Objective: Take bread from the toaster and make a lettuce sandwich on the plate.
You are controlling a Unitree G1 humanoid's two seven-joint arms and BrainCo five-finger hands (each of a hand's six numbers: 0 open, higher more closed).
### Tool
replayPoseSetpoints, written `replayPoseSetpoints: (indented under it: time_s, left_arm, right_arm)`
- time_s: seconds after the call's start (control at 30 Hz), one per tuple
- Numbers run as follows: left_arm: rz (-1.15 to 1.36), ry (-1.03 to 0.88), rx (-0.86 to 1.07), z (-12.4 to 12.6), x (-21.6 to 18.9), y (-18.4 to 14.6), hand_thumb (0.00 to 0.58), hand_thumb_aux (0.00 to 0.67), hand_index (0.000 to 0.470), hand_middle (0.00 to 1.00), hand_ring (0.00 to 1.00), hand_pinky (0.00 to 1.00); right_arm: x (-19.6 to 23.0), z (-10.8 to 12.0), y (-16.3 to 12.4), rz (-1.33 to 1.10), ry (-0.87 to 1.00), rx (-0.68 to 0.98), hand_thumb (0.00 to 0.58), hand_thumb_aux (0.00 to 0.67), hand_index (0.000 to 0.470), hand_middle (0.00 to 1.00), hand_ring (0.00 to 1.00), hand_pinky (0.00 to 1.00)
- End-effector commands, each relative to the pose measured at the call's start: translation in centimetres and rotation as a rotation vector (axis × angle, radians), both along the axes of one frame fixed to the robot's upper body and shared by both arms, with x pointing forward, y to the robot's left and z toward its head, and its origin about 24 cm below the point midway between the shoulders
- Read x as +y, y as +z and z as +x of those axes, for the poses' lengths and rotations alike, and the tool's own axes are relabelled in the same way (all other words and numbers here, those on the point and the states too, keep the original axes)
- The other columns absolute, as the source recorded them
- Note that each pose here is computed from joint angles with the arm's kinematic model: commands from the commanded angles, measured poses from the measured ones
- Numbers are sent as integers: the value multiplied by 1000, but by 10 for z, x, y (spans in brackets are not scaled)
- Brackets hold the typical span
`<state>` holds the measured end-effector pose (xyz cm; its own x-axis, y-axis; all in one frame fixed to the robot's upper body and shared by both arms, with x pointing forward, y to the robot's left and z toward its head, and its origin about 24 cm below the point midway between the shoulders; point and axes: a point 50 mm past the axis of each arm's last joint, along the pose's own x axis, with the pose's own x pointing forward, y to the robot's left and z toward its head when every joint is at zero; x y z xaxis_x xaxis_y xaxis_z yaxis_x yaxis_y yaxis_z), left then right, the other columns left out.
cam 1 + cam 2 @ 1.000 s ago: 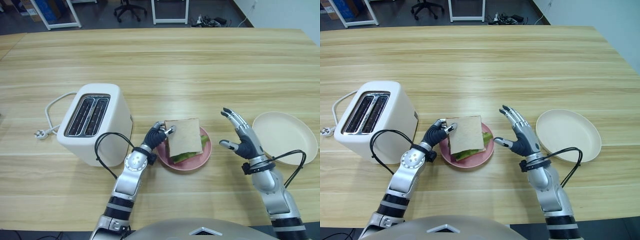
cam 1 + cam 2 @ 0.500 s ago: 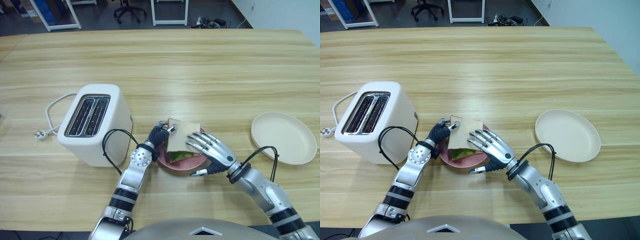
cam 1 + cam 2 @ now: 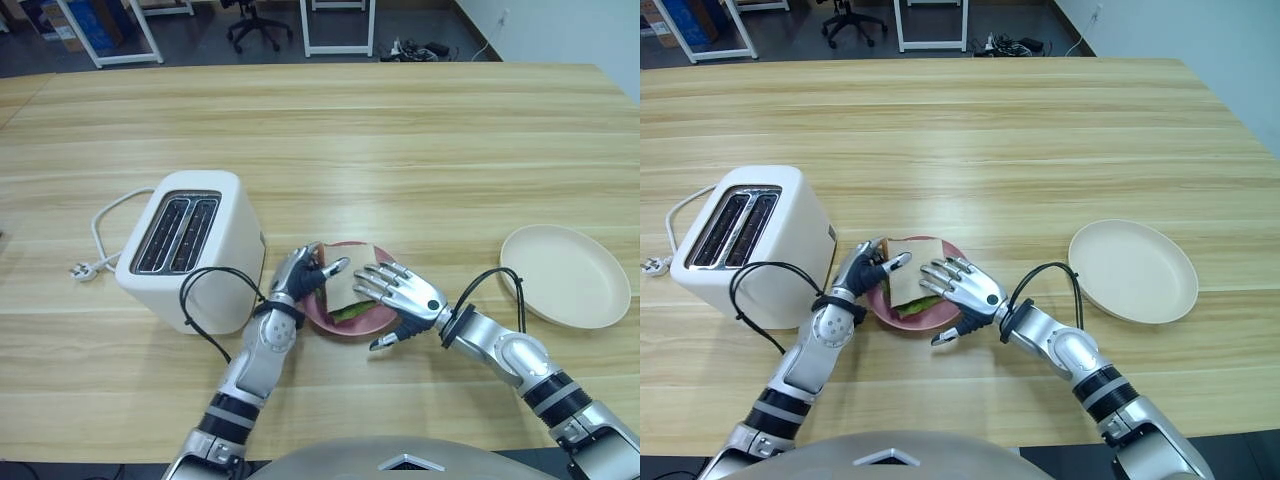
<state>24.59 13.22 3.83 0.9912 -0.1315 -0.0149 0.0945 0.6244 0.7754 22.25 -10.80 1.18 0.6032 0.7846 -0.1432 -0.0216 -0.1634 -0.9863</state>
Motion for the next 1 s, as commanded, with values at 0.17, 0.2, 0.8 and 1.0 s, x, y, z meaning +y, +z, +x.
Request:
replayPoseSetpoints:
  time_s: [0.17,0.2,0.8,1.0]
  left_arm:
    - [392,171,-652,-7,13,87,0,0,0,0,0,0]
    - [399,190,-677,-10,16,91,0,0,0,0,0,0]
    - [-6,128,-497,-44,45,74,0,0,0,0,0,0]
    - [-47,-294,62,-94,60,58,580,670,470,1000,1000,1000]
  right_arm:
    - [-5,-48,-57,-287,112,269,0,0,0,0,0,0]
    - [-6,-48,-58,-291,111,271,0,0,0,0,0,0]
    - [-34,-5,110,815,-124,-274,0,0,0,0,0,0]
    - [-69,-38,88,575,-182,196,580,670,470,1000,1000,1000]
